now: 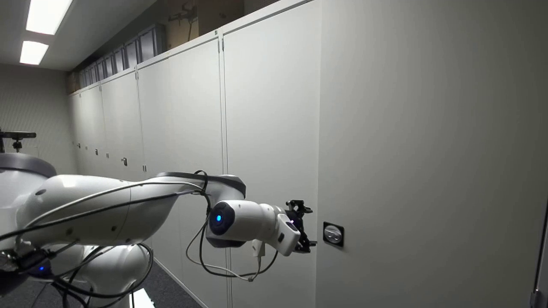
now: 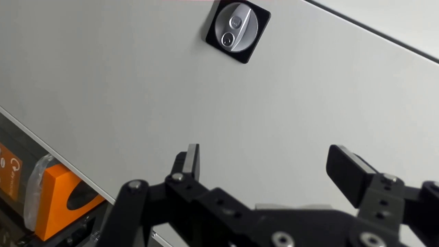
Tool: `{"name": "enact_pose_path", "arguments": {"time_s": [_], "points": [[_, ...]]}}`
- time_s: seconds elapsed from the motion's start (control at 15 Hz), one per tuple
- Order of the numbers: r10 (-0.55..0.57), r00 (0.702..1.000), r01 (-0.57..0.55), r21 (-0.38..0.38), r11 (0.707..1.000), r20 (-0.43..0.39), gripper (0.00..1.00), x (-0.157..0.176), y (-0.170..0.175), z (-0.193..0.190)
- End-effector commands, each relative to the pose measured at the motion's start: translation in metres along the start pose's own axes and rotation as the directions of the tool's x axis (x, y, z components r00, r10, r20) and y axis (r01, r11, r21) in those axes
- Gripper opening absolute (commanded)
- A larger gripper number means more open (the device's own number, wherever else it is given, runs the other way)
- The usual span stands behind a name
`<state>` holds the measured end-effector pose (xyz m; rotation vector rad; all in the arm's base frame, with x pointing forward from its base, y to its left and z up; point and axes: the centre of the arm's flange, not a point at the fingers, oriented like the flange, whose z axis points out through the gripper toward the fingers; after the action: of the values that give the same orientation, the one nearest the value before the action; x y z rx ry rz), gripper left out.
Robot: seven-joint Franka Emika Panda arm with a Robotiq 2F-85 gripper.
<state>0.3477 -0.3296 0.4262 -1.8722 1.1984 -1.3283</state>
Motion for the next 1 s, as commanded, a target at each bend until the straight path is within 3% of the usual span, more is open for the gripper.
{"name": "enact_pose_path", "arguments": {"time_s": [0.0,0.93], "points": [[0.017,0.999,-0.015,0.061,0.998,-0.033,1.0,0.019,0.006,0.012],[0.061,0.998,-0.056,0.131,0.99,-0.034,1.0,0.048,0.012,0.04]]}}
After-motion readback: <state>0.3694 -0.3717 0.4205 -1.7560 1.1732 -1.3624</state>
